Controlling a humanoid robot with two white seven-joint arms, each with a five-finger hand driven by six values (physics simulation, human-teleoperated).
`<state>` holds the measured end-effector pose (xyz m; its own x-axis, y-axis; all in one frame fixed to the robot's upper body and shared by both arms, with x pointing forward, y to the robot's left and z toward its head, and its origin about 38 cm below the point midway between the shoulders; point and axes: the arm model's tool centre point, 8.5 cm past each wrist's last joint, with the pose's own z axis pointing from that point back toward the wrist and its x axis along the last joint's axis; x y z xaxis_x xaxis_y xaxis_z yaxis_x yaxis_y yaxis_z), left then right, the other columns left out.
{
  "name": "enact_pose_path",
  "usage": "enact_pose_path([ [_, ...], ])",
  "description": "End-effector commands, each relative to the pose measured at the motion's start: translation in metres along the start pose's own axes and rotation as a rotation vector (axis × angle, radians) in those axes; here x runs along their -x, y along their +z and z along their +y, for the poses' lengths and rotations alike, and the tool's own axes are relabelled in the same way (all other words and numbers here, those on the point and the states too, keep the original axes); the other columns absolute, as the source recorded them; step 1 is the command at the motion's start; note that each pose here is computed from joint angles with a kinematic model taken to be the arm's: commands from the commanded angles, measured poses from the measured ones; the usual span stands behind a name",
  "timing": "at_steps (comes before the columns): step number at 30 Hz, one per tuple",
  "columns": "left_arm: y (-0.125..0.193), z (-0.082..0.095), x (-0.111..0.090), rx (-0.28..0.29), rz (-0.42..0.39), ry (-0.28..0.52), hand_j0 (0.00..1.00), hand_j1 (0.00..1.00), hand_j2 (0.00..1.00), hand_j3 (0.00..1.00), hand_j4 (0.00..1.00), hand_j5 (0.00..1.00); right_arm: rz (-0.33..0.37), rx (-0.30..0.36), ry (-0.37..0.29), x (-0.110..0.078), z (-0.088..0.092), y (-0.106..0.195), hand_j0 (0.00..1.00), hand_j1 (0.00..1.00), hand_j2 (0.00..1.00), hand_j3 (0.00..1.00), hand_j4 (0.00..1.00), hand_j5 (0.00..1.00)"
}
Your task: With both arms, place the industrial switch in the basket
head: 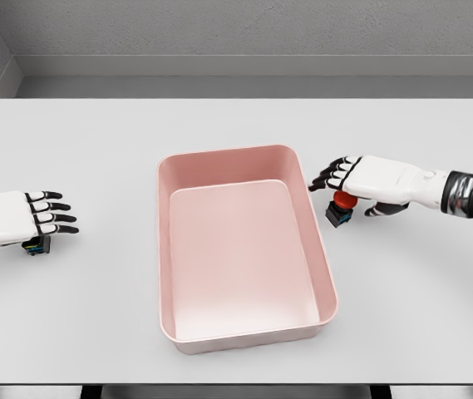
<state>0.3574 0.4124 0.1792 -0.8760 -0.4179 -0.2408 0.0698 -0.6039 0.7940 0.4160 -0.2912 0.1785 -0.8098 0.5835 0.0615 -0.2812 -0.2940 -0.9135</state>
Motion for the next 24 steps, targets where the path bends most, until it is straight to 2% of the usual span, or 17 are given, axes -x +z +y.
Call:
enact_pose_path([
  [1, 0.0, 0.0, 0.0, -0.004, 0.0, 0.005, 1.0, 1.0, 1.0, 1.0, 1.0, 1.0, 0.002, -0.002, -0.005, 0.001, 0.0, 0.001, 0.94, 0.94, 0.94, 0.94, 0.94, 0.94],
  [5, 0.013, -0.005, 0.001, 0.013, 0.024, 0.012, 1.0, 1.0, 1.0, 1.0, 1.0, 1.0, -0.004, 0.0, -0.007, -0.001, 0.0, -0.001, 0.94, 0.94, 0.94, 0.94, 0.94, 0.94],
  [11, 0.008, 0.002, -0.007, -0.008, -0.005, 0.006, 1.0, 1.0, 1.0, 1.0, 1.0, 1.0, -0.003, -0.015, -0.014, -0.001, 0.005, -0.001, 0.91, 0.91, 0.91, 0.91, 0.91, 0.91],
  [19, 0.008, 0.003, -0.006, -0.008, -0.003, 0.005, 1.0, 1.0, 1.0, 1.0, 1.0, 1.0, -0.008, -0.032, -0.021, -0.003, 0.009, -0.004, 0.88, 0.88, 0.88, 0.88, 0.88, 0.88],
  [22, 0.009, 0.002, -0.006, -0.005, -0.002, 0.005, 0.79, 0.79, 0.79, 0.79, 0.79, 0.79, -0.012, -0.029, -0.024, -0.004, 0.01, -0.006, 0.88, 0.88, 0.88, 0.88, 0.88, 0.88],
  [24, 0.01, 0.001, -0.006, -0.003, 0.002, 0.006, 0.71, 0.71, 0.71, 0.71, 0.71, 0.71, -0.017, -0.026, -0.025, -0.006, 0.01, -0.008, 0.88, 0.88, 0.88, 0.88, 0.88, 0.88],
])
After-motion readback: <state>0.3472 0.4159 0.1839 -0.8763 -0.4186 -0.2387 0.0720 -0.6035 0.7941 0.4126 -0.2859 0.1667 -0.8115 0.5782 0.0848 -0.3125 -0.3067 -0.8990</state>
